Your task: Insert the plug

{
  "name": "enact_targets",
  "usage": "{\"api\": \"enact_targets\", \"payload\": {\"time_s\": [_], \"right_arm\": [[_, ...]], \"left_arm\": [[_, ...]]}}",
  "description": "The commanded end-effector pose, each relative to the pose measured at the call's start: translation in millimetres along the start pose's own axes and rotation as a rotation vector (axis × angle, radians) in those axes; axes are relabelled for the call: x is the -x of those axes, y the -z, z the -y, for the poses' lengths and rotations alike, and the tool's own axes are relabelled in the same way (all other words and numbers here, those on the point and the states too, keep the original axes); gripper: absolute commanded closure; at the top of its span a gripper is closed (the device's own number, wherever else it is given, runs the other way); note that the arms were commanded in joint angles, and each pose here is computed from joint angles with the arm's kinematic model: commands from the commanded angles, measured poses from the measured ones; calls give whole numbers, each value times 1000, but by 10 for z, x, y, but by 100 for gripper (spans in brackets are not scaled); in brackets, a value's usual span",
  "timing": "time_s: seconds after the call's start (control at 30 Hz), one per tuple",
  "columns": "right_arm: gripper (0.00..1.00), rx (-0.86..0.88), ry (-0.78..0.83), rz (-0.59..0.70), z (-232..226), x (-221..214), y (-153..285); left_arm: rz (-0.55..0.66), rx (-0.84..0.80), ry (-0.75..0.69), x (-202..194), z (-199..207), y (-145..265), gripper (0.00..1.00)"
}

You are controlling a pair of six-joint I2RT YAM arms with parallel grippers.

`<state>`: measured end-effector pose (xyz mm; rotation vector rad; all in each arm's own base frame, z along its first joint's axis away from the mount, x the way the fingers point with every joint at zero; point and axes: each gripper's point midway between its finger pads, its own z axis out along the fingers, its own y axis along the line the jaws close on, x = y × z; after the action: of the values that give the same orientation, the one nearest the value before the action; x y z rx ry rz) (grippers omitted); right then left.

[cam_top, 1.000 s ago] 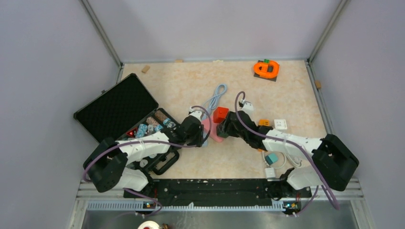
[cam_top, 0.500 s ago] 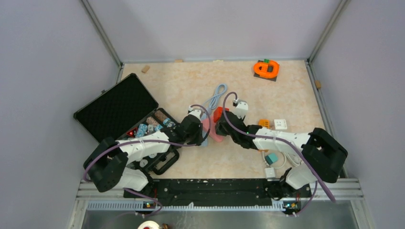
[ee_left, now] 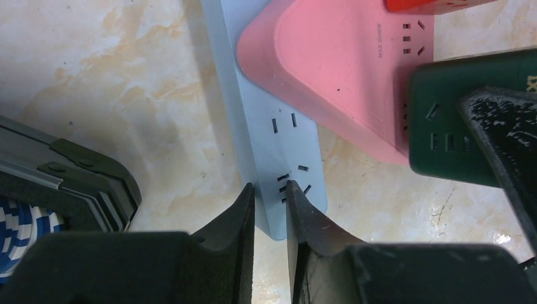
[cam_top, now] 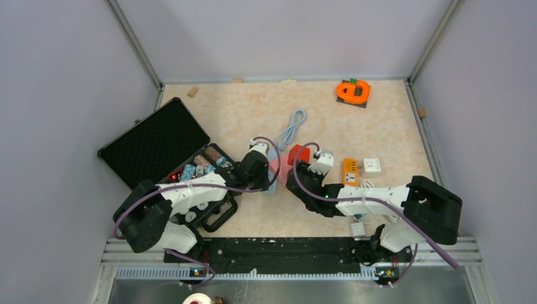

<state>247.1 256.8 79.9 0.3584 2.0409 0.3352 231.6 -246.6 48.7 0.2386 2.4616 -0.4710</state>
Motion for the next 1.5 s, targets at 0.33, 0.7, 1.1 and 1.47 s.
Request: {"api": "enact_targets", "payload": {"time_s": [0.33,0.7,1.1,1.47], "right_arm": [[100,-309,542,-358,1201,-1264,257],[100,-267,540,-456,1227,-1556,257],[29,8,480,-460,188,-970,439],[1,288,360,-438,-395,-25,780]], "left_arm": [[-56,-94,33,-129,221,-92,91],[-35,-99,29,-51,243,-26,90],[63,-100,-20,373,327,254,50],[213,-225,11,652,398,763,18]]}}
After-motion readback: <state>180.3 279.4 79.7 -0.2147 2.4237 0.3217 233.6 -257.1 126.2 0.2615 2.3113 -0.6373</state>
